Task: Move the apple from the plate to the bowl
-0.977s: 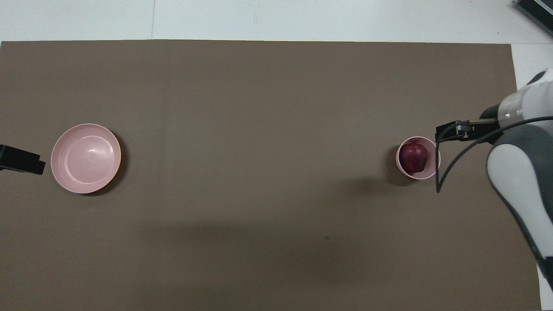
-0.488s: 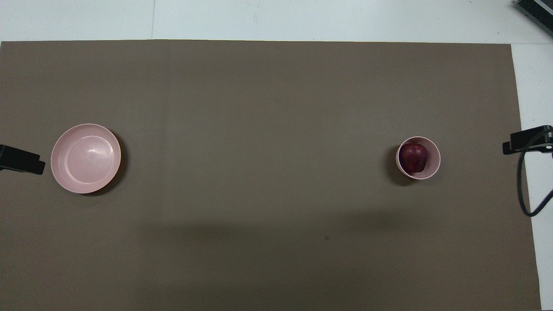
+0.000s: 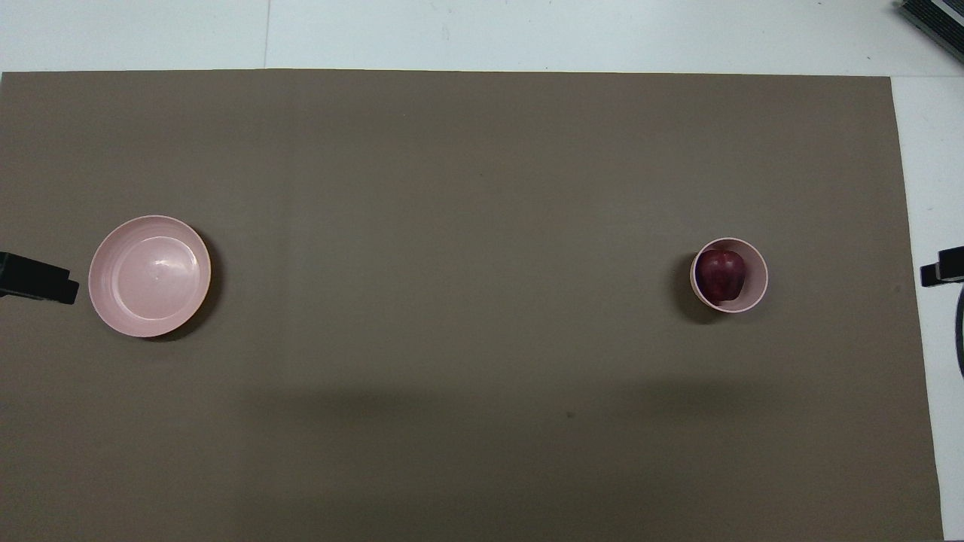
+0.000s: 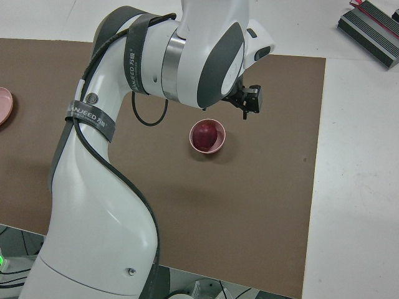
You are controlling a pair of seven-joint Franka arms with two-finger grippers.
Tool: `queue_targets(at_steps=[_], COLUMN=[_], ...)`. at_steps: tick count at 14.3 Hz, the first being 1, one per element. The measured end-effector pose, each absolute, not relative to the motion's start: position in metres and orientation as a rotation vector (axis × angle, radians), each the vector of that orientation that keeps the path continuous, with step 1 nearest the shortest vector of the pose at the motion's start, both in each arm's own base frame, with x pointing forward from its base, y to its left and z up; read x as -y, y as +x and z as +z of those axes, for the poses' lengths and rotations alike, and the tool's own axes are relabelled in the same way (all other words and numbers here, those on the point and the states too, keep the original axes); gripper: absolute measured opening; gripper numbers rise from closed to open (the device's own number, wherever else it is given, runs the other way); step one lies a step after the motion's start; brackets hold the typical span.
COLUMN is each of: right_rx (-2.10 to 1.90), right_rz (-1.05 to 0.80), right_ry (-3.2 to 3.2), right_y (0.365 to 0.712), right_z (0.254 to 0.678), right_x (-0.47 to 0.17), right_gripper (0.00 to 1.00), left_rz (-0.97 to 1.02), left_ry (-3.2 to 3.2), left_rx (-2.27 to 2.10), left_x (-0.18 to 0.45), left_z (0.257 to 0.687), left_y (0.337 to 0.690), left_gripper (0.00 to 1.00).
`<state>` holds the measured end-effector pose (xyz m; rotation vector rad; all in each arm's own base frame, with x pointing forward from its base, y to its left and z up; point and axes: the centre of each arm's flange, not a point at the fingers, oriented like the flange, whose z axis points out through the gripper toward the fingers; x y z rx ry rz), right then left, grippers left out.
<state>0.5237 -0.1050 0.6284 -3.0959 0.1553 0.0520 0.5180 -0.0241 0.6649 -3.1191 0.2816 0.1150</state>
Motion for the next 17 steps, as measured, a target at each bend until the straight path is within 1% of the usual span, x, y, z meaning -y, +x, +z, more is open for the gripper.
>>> queue_targets(at_steps=[3,6,8,17], right_rx=[-0.099,-0.048,-0.028,-0.045], right_rz=[0.058,0.014,0.011,0.013], right_ry=[-3.099,-3.108,-3.11,-3.11], right_y=[0.52,0.519,0.52,0.52], right_z=[0.65,0.675,0.675,0.675], right_x=[0.082,0.043,0.034,0.04], right_gripper=[1.0,1.0,1.0,1.0], left_rz=[0.115,0.115,0.115,0.115], left_ry=[-3.119,-3.119,-3.119,-3.119], left_rx=[-0.282,-0.282,-0.281,-0.281], left_x=[0.024,0.024,0.024,0.024], left_z=[0.665,0.665,0.665,0.665], left_y=[0.518,0.518,0.518,0.518], left_gripper=[1.0,1.0,1.0,1.0])
